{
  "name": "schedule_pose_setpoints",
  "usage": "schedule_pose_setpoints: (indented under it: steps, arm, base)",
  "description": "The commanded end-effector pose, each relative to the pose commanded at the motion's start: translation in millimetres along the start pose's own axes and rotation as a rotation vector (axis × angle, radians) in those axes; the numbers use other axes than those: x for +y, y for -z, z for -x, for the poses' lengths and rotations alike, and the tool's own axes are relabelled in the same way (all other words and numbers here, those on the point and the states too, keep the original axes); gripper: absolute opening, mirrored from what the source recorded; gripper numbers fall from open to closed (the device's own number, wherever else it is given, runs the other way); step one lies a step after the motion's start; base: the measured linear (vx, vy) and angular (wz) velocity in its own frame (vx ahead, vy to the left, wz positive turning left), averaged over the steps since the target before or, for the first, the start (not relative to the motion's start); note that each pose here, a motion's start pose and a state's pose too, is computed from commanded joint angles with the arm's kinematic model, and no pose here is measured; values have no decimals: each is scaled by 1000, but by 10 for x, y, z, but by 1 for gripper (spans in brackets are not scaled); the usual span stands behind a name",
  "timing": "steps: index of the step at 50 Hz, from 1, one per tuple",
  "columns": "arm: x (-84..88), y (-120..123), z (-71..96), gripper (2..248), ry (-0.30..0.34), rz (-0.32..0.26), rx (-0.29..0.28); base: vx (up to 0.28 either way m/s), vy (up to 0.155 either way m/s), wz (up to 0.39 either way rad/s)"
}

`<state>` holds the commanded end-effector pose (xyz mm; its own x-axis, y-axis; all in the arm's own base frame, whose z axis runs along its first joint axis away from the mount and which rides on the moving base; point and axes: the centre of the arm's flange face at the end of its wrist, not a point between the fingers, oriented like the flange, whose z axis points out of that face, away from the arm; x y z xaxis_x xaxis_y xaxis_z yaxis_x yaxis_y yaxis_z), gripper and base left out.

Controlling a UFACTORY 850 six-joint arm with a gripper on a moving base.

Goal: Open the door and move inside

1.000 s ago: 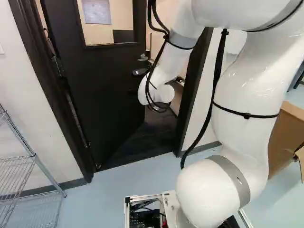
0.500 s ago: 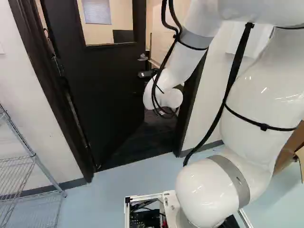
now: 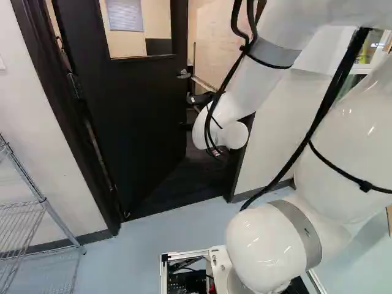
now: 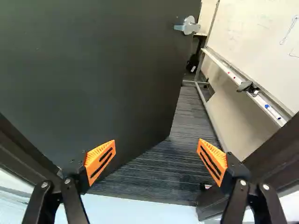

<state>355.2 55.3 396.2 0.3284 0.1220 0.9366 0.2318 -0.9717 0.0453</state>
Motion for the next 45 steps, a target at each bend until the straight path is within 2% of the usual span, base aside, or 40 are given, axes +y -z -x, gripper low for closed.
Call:
schedule_pose_setpoints:
  steps: [21, 45]
  arm:
    - [131, 298, 142, 247, -17, 47, 4]
    - [181, 335, 162, 247, -23, 63, 4]
  base:
    - [0, 0, 0]
    - [0, 0, 0]
